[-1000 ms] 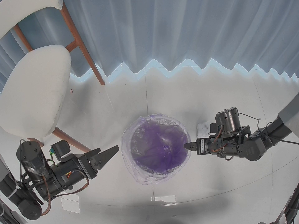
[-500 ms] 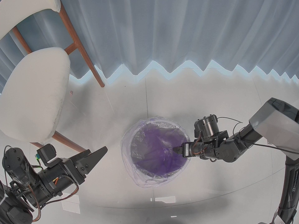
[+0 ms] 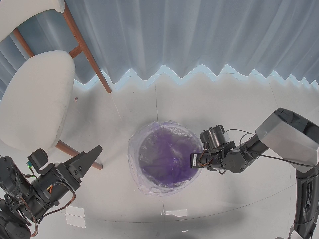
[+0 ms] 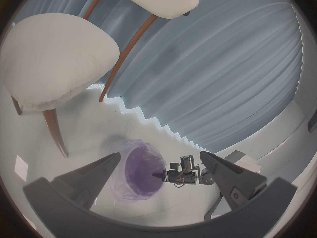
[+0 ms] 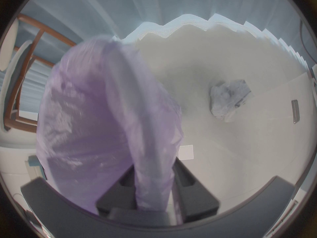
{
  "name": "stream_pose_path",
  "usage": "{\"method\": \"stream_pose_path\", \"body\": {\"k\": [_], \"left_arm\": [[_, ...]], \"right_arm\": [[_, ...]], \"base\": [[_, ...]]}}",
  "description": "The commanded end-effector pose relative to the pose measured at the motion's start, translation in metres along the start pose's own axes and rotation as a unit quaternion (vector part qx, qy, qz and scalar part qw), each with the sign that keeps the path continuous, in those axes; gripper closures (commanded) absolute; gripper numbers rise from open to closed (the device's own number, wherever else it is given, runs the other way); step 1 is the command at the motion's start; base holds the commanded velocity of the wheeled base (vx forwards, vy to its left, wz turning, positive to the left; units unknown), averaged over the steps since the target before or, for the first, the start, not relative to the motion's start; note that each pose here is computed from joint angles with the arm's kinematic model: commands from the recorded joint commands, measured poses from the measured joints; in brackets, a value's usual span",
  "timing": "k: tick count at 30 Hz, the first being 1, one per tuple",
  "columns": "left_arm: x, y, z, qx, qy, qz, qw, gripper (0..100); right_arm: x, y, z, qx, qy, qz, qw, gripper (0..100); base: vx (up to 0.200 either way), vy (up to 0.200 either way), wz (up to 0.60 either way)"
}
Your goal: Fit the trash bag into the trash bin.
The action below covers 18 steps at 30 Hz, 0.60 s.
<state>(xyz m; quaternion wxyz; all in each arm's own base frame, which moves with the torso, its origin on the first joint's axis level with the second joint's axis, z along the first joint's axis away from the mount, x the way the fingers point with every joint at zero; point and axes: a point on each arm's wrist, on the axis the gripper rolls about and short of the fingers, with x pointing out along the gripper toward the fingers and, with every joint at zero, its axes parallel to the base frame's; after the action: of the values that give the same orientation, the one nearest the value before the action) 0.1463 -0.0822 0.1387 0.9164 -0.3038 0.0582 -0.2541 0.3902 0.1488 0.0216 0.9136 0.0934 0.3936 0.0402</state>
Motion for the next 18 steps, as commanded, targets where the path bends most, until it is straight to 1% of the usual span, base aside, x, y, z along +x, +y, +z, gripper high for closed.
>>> {"method": "stream_pose_path", "body": {"k": [1, 2, 3, 5, 7, 10, 14, 16, 17, 18], "left_arm": [[-0.007, -0.001, 0.001, 0.000, -0.006, -0.003, 1.0000, 0], [-0.007, -0.001, 0.001, 0.000, -0.006, -0.003, 1.0000, 0], [-0.007, -0.001, 0.002, 0.000, -0.007, -0.002, 1.0000, 0], [-0.008, -0.001, 0.002, 0.000, -0.006, -0.003, 1.0000, 0], [-0.009, 0.000, 0.000, -0.001, 0.005, 0.006, 1.0000, 0], [-0.010, 0.001, -0.002, -0.005, 0.018, 0.015, 0.9997, 0], [-0.011, 0.000, -0.002, -0.039, 0.016, 0.012, 0.9990, 0], [-0.011, 0.000, -0.002, -0.041, 0.016, 0.012, 0.9989, 0], [-0.011, 0.000, -0.002, -0.059, 0.018, 0.011, 0.9980, 0], [-0.011, -0.001, -0.003, -0.071, 0.020, 0.010, 0.9972, 0]], "right_arm": [[-0.041, 0.003, 0.022, 0.031, -0.020, 0.007, 0.9993, 100], [-0.042, 0.002, 0.023, 0.034, -0.020, 0.006, 0.9992, 100], [-0.061, 0.000, 0.029, 0.044, -0.024, 0.009, 0.9987, 100], [-0.085, -0.005, 0.033, 0.055, -0.029, 0.013, 0.9980, 100], [-0.110, -0.010, 0.030, 0.060, -0.030, 0.023, 0.9975, 100], [-0.147, -0.018, 0.017, 0.060, -0.027, 0.038, 0.9971, 100], [-0.192, -0.027, -0.006, 0.054, -0.022, 0.057, 0.9966, 100], [-0.196, -0.028, -0.008, 0.054, -0.021, 0.058, 0.9966, 100], [-0.219, -0.035, -0.019, 0.053, -0.016, 0.066, 0.9963, 100], [-0.231, -0.038, -0.024, 0.053, -0.013, 0.072, 0.9959, 100]], "base": [[0.000, 0.000, 0.00], [0.000, 0.000, 0.00], [0.000, 0.000, 0.00], [0.000, 0.000, 0.00], [0.000, 0.000, 0.00], [0.000, 0.000, 0.00], [0.000, 0.000, 0.00], [0.000, 0.000, 0.00], [0.000, 0.000, 0.00], [0.000, 0.000, 0.00]]}}
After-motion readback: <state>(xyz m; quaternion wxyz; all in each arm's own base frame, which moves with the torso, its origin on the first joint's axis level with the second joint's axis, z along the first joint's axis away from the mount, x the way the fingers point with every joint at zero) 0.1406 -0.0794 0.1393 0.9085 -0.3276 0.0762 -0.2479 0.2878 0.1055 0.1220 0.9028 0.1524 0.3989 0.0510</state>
